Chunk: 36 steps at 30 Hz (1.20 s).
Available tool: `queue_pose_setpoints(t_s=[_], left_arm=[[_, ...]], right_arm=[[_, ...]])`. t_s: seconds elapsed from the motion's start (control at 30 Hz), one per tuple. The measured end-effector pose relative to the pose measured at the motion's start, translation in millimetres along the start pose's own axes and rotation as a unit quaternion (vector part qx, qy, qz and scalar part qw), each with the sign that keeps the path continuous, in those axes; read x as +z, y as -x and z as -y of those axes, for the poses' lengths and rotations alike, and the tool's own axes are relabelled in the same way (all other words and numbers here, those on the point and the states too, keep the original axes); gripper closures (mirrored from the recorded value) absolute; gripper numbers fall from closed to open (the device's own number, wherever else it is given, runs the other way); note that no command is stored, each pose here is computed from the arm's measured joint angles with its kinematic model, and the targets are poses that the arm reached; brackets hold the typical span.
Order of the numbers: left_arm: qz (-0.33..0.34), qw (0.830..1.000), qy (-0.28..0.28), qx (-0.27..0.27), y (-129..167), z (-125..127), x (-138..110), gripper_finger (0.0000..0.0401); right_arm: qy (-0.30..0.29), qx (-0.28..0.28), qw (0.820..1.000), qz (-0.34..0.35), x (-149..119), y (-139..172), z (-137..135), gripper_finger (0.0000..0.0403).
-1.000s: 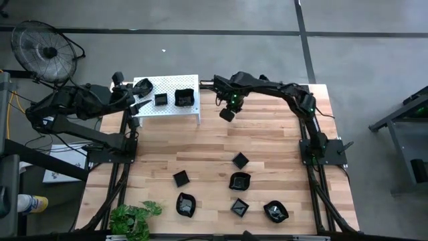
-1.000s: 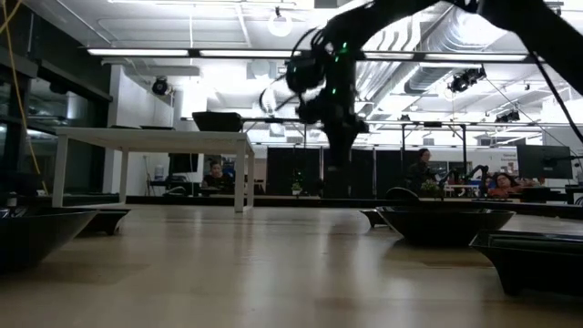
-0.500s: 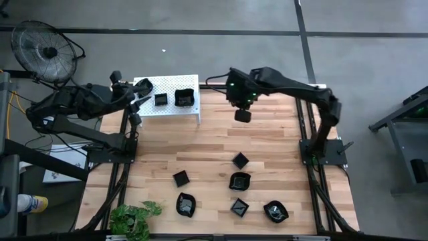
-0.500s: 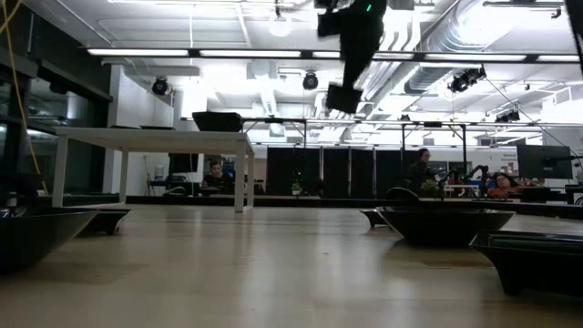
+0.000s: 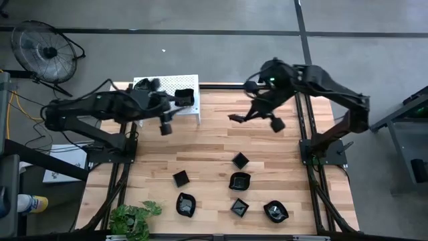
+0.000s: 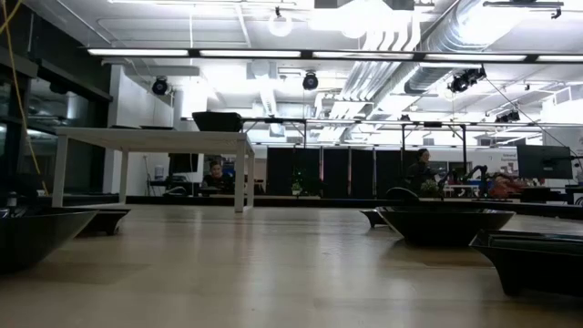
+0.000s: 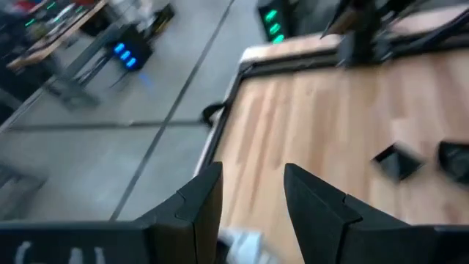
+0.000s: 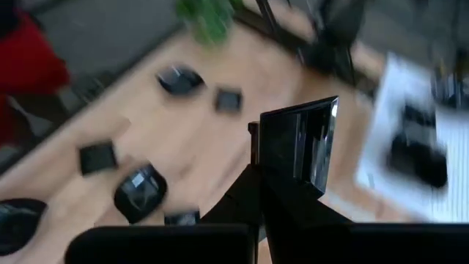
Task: Pick & Place Mini shaped plates
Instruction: Stack the black square plate on the black square plate on the shelf
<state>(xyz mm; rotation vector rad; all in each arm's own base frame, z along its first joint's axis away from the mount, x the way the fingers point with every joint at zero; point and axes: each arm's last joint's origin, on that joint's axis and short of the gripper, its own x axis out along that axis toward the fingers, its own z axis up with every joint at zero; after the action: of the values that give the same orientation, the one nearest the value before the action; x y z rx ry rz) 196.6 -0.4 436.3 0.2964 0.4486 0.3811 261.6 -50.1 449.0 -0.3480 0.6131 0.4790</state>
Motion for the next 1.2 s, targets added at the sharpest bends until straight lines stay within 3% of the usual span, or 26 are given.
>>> queue_pose_setpoints(t_s=[0.23, 0.43, 0.53, 0.67, 0.93, 1.2], left_arm=[[0.118, 0.986, -0.009, -0.119, -38.6, 25.0, 28.9, 0.0258], [0.223, 0.943, -0.016, -0.247, -65.9, 47.4, 46.6, 0.0258], [0.252, 0.925, -0.019, -0.284, -79.8, 57.5, 50.6, 0.0258], [0.271, 0.916, -0.016, -0.297, -94.8, 66.4, 53.1, 0.0258], [0.331, 0.881, -0.014, -0.339, -103.8, 74.3, 60.3, 0.0258], [0.346, 0.869, -0.010, -0.352, -103.0, 74.6, 62.6, 0.0258]], right_arm=[[0.083, 0.066, 0.986, 0.130, 21.9, 15.3, -20.3, 0.0403], [0.108, 0.126, 0.971, 0.173, 31.6, 8.4, -30.2, 0.0403], [0.113, 0.140, 0.968, 0.175, 34.6, 4.7, -35.0, 0.0403], [0.122, 0.171, 0.959, 0.191, 38.3, 2.1, -41.3, 0.0403], [0.123, 0.170, 0.960, 0.186, 40.1, -2.5, -42.4, 0.0403], [0.115, 0.175, 0.961, 0.178, 39.5, -14.8, -37.0, 0.0403]])
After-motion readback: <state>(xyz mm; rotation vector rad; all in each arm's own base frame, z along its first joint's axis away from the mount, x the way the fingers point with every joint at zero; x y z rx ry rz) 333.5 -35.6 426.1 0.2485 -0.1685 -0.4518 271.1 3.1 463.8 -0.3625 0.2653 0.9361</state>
